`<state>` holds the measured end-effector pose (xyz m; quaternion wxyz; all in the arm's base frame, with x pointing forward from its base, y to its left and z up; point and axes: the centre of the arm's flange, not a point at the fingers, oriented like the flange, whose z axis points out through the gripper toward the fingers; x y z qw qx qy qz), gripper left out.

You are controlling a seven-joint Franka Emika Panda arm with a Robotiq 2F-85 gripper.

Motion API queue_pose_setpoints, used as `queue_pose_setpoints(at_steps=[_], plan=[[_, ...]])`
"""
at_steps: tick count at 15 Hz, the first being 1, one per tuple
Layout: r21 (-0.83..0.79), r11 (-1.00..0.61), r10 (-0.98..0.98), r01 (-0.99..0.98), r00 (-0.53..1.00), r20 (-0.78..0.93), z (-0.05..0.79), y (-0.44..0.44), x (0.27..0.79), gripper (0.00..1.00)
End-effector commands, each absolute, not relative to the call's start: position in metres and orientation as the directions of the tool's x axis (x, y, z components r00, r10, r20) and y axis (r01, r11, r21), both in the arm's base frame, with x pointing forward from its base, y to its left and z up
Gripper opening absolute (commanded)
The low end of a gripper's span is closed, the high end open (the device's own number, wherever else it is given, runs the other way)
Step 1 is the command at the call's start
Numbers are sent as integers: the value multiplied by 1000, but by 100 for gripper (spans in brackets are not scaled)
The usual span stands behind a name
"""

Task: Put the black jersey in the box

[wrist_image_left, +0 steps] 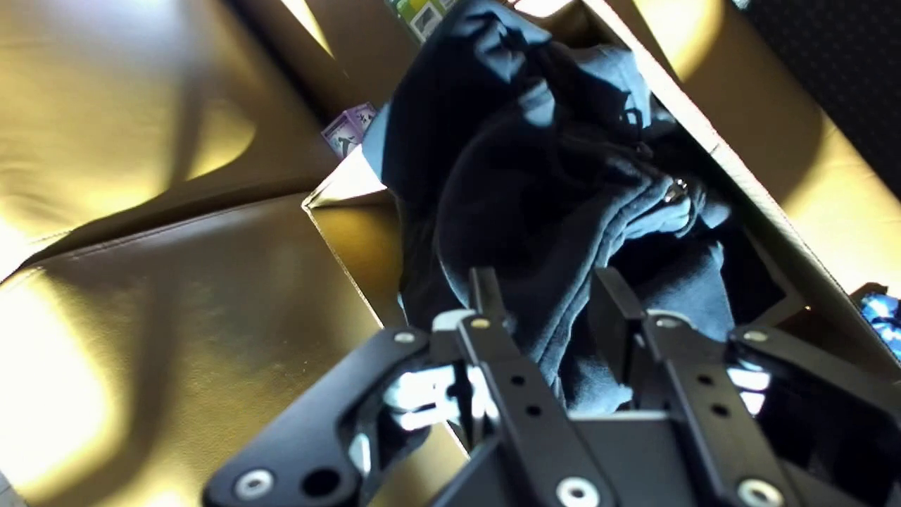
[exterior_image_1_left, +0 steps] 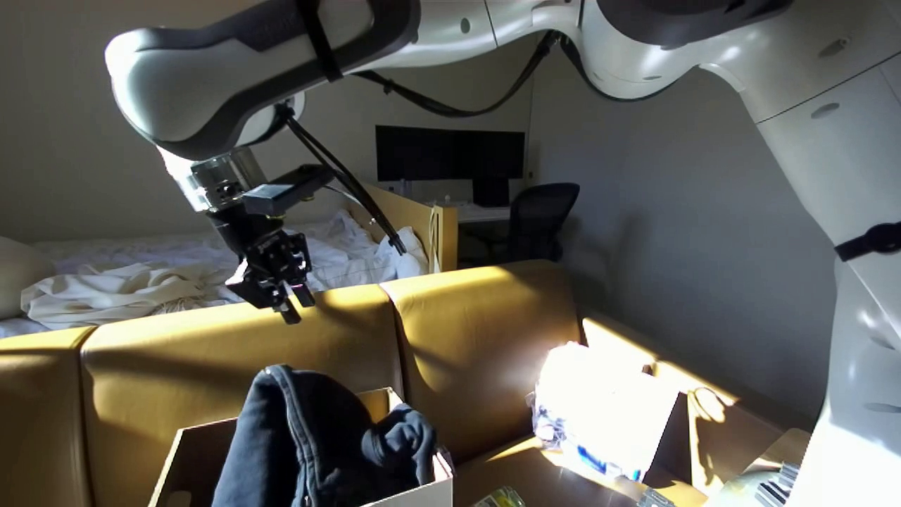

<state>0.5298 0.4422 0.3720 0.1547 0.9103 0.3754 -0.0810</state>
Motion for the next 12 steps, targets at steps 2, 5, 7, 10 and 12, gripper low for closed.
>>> queue_pose_setpoints(at_steps=[2,5,7,10,12], plan=[[192,-656,700,730,683,-206,413,401,545,77],[235,-721,644,652,756,-118,467,355,553,96],[301,-762,582,574,810,-71,502,323,560,100],[322,-856,427,405,904,-3,557,259,563,100],[329,-896,328,298,944,38,585,209,563,100]])
